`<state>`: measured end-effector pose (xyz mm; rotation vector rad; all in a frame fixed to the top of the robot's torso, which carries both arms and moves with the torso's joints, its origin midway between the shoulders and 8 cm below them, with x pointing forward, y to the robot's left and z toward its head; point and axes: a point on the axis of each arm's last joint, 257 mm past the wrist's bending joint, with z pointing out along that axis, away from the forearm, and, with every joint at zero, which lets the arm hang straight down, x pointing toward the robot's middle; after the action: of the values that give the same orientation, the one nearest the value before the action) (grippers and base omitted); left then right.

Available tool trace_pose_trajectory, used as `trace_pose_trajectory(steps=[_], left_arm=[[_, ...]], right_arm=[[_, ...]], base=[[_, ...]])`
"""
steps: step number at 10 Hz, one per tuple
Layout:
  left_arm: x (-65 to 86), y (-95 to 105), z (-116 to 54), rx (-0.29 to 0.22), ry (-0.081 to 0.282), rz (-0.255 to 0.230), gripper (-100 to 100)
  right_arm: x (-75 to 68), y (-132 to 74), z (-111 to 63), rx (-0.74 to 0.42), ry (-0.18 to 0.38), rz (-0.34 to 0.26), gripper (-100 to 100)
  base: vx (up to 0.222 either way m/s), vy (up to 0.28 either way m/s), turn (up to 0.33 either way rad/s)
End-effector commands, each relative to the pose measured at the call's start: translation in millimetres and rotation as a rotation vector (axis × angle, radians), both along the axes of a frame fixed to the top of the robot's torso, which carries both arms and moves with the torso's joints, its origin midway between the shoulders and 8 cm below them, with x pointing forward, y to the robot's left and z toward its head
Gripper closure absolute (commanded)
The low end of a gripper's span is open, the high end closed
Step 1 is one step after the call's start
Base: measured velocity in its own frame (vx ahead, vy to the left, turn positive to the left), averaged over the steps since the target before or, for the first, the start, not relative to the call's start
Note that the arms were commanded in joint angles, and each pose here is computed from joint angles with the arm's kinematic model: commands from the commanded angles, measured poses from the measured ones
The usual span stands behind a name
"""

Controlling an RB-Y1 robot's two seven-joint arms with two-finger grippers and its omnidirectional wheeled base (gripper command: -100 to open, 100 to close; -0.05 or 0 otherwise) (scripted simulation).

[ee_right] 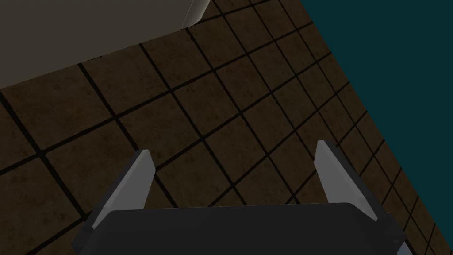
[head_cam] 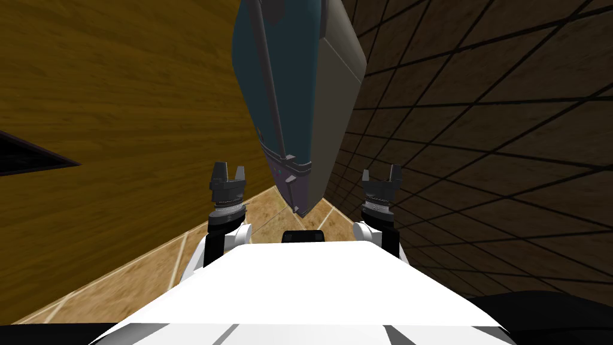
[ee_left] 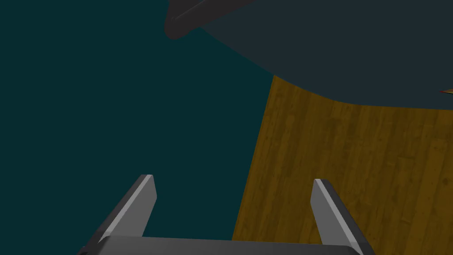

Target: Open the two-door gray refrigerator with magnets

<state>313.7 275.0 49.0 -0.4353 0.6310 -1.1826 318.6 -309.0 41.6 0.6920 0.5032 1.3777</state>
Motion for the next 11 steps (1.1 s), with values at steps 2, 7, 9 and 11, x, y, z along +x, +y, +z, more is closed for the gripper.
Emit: trace_pose_trajectory(steps=[2,7,9,11], left_arm=[[0.0,0.0,0.0,0.0,0.0,0.0,0],[-0.1,0.0,0.1,0.0,0.0,0.0,0],[-0.1,0.0,0.1,0.0,0.0,0.0,0],[4.2,-0.9,-1.4,0.037,0.032,-0.028,-100]], right_arm=[[0.0,0.0,0.0,0.0,0.0,0.0,0],[-0.1,0.0,0.1,0.0,0.0,0.0,0],[-0.1,0.0,0.2,0.0,0.0,0.0,0],[0.0,0.0,0.0,0.0,0.0,0.0,0]], base=[[0.0,0.0,0.0],[0.0,0.0,0.0],[0.0,0.0,0.0],[0.015,0.01,-0.03]])
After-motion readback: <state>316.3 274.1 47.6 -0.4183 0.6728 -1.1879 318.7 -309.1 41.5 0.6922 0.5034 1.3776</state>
